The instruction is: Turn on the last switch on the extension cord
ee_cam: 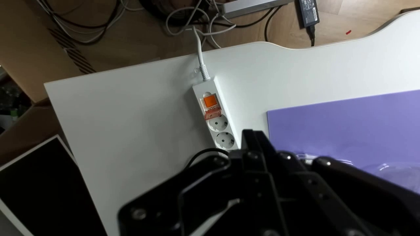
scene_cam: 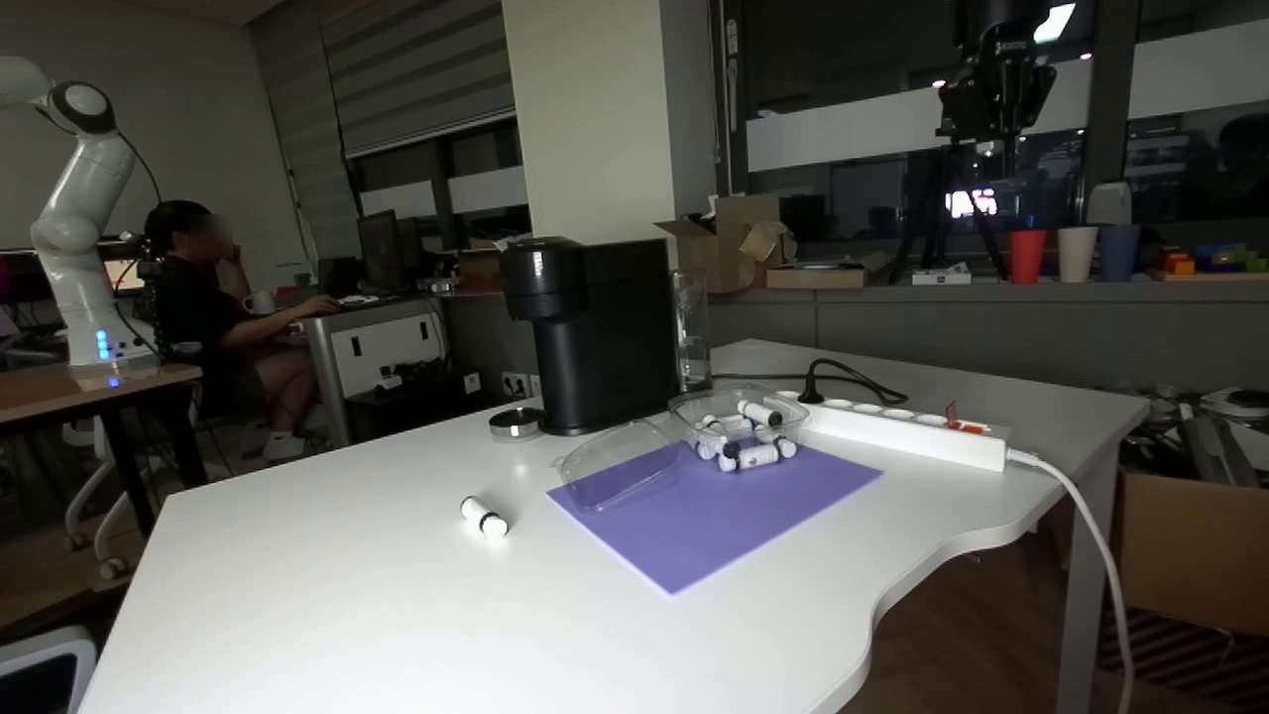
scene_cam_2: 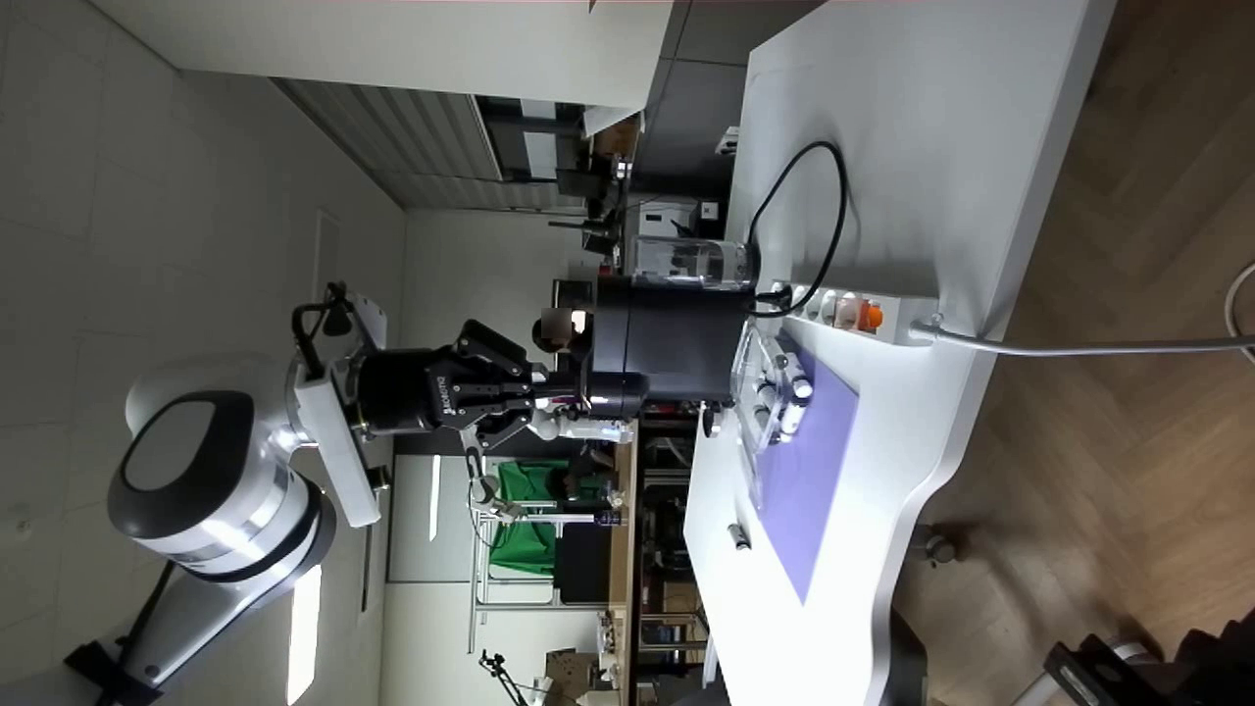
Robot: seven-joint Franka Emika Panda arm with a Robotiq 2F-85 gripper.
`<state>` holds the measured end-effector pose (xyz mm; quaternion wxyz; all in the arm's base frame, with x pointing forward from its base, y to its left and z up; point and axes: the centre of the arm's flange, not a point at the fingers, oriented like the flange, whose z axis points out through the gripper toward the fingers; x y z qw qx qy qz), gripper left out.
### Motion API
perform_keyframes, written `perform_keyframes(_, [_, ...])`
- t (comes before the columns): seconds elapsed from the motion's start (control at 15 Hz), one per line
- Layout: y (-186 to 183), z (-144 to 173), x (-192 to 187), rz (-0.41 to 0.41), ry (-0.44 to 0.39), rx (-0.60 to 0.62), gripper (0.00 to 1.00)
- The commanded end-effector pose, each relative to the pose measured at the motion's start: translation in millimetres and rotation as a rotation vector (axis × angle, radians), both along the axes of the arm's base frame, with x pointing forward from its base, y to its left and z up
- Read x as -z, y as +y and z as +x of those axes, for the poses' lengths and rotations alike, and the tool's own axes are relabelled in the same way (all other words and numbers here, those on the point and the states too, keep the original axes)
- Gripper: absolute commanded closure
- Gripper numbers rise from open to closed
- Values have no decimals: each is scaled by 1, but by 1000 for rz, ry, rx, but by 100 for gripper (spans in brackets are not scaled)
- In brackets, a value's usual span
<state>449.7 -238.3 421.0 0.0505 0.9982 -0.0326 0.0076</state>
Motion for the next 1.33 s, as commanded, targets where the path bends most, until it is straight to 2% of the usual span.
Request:
perform_keyframes(0.0, [0, 0, 0, 0, 0, 0, 95])
perform_keyframes(0.07, [0, 0, 0, 0, 0, 0, 99])
perform_keyframes(0.13, [-4, -1, 7, -11, -37, -13, 100])
perform_keyframes(0.33, [-20, 7, 32, -31, -74, -40, 100])
perform_keyframes(0.67, [-54, 16, 101, -71, -88, -133, 100])
perform_keyframes(1.13, [-76, 27, 188, -102, 20, -334, 100])
perform_keyframes(1.27, [-82, 36, 199, -59, 94, -298, 100])
